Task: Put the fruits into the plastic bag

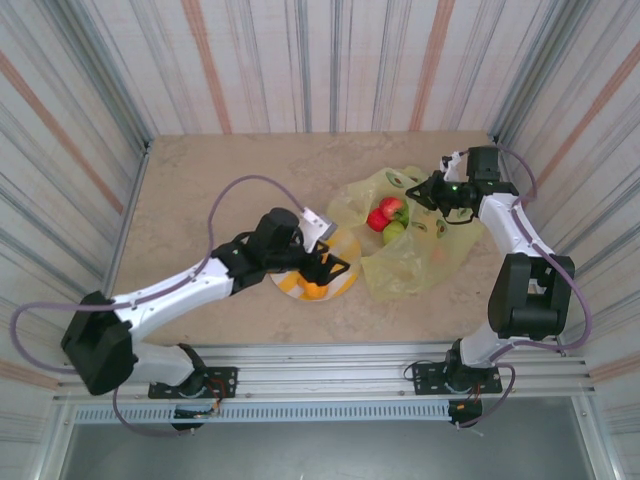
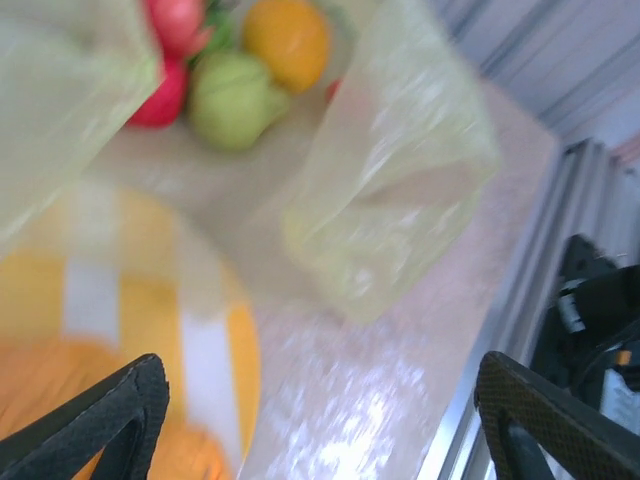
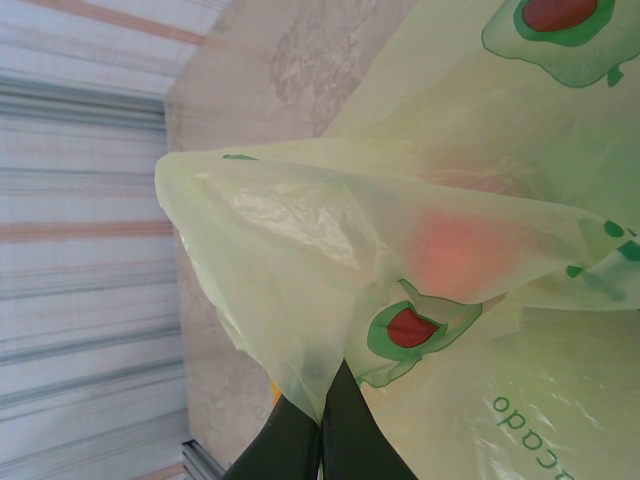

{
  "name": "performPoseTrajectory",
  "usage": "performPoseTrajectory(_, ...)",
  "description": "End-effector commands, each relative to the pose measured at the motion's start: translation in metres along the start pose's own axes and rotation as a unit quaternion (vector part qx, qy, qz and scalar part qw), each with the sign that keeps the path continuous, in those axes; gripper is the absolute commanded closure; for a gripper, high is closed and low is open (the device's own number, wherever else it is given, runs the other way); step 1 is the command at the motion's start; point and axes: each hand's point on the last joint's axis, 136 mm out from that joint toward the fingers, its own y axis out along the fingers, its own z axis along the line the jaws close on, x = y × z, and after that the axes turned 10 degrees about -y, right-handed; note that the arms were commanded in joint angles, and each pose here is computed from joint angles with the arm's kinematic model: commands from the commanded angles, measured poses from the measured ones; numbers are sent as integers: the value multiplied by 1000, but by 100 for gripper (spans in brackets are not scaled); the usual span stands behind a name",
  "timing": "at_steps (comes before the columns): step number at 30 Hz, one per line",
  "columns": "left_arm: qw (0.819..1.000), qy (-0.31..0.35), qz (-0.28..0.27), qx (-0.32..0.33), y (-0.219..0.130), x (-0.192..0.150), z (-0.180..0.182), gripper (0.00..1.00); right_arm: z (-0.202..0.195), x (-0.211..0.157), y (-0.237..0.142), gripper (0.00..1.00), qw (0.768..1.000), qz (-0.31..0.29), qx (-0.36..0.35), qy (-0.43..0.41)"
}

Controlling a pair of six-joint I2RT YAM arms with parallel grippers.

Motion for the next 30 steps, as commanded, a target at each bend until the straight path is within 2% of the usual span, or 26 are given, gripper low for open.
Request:
performPoseTrajectory(1, 989, -78, 43, 120, -15, -44, 49, 13, -9, -3, 5, 100, 1000, 6, -1, -7)
performPoseTrajectory(5, 981, -116, 78, 133, -8, -69, 52, 10, -10, -4, 6, 100, 1000, 7, -2, -6)
performPoseTrajectory(10, 973, -121, 94, 171, 9, -82, 62, 5, -10, -5, 5, 100, 1000, 7, -4, -5)
performPoseTrajectory(17, 970, -100, 104, 195, 28, -81, 68, 4, -11, -6, 6, 100, 1000, 9, -3, -5)
performPoseTrajectory(23, 956, -57, 118, 261, 32, -83, 82, 4, -12, -7, 7, 100, 1000, 10, -1, -3)
performPoseTrajectory(30, 952, -52, 133, 269, 43, -89, 87, 3, -13, -7, 7, 100, 1000, 10, -3, -3)
